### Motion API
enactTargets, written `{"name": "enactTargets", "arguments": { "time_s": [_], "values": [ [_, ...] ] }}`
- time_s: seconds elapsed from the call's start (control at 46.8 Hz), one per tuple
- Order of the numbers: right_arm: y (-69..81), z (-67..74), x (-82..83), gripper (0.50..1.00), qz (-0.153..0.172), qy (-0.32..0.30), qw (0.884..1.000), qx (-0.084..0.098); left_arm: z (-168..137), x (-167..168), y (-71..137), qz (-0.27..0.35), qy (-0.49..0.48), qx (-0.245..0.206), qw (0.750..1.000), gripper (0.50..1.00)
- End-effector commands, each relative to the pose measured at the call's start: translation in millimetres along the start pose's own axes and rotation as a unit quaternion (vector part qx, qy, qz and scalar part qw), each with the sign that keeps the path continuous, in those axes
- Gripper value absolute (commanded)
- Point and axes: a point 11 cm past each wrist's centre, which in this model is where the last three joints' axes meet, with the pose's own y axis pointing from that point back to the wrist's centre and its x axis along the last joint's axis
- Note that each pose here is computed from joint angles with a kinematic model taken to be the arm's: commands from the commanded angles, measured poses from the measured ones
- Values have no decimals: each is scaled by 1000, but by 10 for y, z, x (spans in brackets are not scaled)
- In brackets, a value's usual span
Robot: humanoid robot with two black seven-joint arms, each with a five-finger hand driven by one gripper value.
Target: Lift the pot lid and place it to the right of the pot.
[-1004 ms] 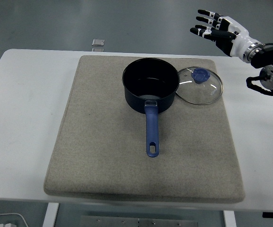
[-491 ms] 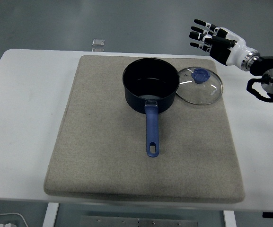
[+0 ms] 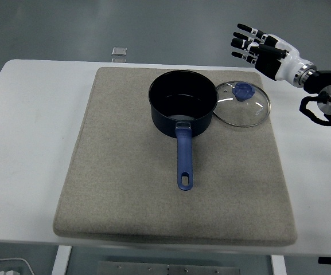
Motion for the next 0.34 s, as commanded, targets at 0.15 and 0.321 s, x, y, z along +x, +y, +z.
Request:
{"name": "enactTargets", "arguments": {
  "time_s": [0.15,0.321],
  "values": [
    [5,26,13,917,3,-3,1000,3,0,1,0,0,0,0,1000,1000],
    [3,22,12,917,4,-1,1000,4,0,-4,0,-1,0,0,1000,1000]
  ]
}}
